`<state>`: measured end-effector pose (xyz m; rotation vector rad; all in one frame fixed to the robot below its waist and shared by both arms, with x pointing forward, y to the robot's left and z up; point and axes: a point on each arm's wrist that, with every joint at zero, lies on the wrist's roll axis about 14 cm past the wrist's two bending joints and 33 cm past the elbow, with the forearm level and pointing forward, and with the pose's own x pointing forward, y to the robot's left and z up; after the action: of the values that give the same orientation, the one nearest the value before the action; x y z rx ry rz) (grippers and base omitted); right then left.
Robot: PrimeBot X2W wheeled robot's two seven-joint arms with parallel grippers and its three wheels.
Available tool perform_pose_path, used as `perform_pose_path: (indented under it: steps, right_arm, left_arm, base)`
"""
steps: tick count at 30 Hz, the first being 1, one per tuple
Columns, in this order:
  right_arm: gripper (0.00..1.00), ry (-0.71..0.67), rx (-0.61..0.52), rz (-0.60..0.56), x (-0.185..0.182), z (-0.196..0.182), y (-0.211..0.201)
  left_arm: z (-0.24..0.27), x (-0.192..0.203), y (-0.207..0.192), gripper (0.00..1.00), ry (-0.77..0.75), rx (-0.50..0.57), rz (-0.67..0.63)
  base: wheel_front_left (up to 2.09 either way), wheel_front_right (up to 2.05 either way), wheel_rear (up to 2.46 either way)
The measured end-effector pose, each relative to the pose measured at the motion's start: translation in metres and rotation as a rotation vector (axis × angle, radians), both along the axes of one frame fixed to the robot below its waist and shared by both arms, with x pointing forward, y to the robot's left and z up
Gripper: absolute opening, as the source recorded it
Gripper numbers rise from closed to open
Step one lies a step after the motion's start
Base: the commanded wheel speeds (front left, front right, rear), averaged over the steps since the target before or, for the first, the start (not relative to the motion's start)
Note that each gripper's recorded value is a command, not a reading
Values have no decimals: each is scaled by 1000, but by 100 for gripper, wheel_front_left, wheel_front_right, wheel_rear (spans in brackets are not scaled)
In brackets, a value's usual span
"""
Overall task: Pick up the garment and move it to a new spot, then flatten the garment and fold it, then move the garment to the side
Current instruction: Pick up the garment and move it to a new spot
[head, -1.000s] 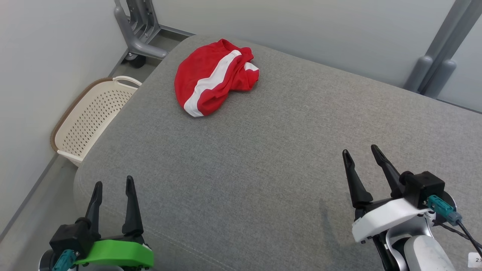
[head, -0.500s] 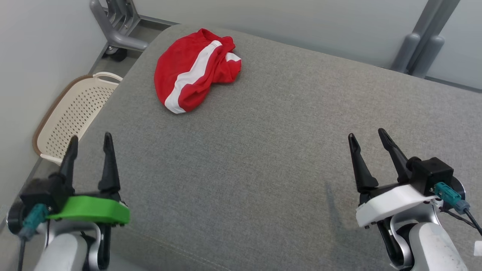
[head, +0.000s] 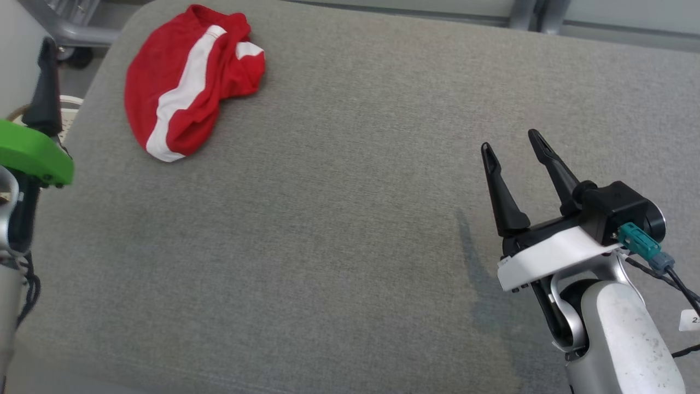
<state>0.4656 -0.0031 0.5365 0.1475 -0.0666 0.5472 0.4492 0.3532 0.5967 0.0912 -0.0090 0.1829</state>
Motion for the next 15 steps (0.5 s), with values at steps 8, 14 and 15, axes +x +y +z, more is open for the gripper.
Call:
perform_pose_path:
  steps: [8, 14, 15]
  right_arm:
    - [100, 44, -62, -112, 16, -28, -43]
    - [100, 81, -109, -188, 24, -49, -72]
    - [100, 86, -117, -201, 25, -53, -77]
  left_arm:
    - [-43, 73, 6, 100, 176, -56, -11]
    - [-93, 106, -5, 100, 300, -49, -42]
    - [-103, 111, -8, 100, 318, -53, -46]
  base:
    - [0, 0, 0]
    - [0, 0, 0]
    - [0, 0, 0]
